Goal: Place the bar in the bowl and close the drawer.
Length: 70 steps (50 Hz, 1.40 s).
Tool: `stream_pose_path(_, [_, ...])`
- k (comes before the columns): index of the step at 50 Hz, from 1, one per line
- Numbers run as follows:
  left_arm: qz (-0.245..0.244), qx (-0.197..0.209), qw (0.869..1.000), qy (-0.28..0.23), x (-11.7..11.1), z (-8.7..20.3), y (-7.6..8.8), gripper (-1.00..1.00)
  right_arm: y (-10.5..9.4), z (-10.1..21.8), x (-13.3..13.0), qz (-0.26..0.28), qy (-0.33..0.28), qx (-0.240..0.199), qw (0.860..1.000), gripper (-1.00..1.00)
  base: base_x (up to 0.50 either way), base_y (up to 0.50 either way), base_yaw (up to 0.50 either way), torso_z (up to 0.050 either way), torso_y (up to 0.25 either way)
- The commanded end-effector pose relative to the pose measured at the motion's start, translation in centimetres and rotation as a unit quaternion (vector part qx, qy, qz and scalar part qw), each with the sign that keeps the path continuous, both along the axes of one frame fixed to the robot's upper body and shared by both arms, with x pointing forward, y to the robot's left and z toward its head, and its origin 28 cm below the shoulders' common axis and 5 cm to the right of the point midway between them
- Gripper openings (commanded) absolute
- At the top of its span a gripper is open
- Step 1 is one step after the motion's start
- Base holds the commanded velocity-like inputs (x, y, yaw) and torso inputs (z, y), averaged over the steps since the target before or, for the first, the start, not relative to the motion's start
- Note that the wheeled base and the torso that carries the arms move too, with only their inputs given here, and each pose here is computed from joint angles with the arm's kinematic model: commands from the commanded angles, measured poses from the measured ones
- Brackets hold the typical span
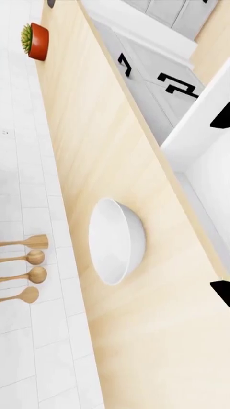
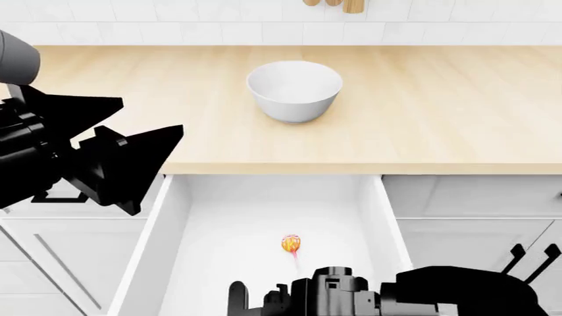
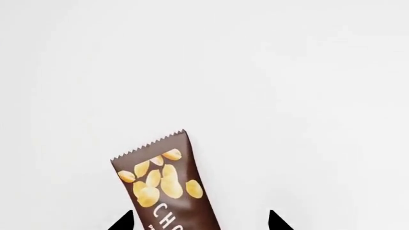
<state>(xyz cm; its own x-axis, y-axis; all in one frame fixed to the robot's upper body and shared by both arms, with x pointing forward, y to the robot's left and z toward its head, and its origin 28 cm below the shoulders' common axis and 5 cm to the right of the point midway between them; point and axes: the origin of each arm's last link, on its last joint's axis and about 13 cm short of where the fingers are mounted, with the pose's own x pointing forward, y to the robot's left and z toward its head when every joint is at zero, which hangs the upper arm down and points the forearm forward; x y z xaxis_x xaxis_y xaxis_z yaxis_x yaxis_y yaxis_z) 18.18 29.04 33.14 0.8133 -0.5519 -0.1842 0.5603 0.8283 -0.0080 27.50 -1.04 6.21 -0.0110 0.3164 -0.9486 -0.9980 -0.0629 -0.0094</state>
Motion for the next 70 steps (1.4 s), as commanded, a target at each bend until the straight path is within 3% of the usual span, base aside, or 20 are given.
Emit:
stream_pose_path(1, [0.0,-0.001,1.0,-0.001,-0.1,0.0,0.1,1.0,0.2,-0.8,-0.1,0.006,-0.002,-0.006,1.0,1.0,0.0,0.0,0.0,0.0,0.0])
stream_pose_path(10, [-0.001,0.0,1.0,0.0,-0.1,-0.1,0.1,1.0,0.3,-1.3,-0.2,0.008,0.001,-0.012,1.0,1.0,0.0,0.0,0.0,0.0,0.0])
stream_pose_path(11, [-0.001,0.0,1.0,0.0,-0.1,-0.1,0.1,1.0,0.2,-1.3,-0.2,0.01,0.001,-0.012,1.0,-1.0,0.0,0.0,0.0,0.0,0.0])
stream_pose_path(24, [0.0,0.0,1.0,0.002,0.0,-0.2,0.1,1.0,-0.1,-0.6,0.0,0.009,-0.022,-0.004,1.0,-1.0,0.0,0.0,0.0,0.0,0.0])
stream_pose_path(47, [0.018,-0.019,0.999,-0.018,-0.3,1.1,0.5,1.0,-1.8,9.5,0.3,-0.005,-0.128,0.079,0.989,-1.0,0.0,0.0,0.0,0.0,0.0])
stream_pose_path(61, [0.032,-0.027,0.999,-0.028,-0.2,1.6,0.9,1.0,-4.1,17.7,-0.6,-0.032,-0.184,0.156,0.97,-1.0,0.0,0.0,0.0,0.0,0.0])
stream_pose_path(70, [0.042,-0.038,0.998,-0.035,0.1,2.1,1.1,1.0,-4.7,21.7,0.1,-0.064,-0.225,0.173,0.957,-1.0,0.0,0.0,0.0,0.0,0.0])
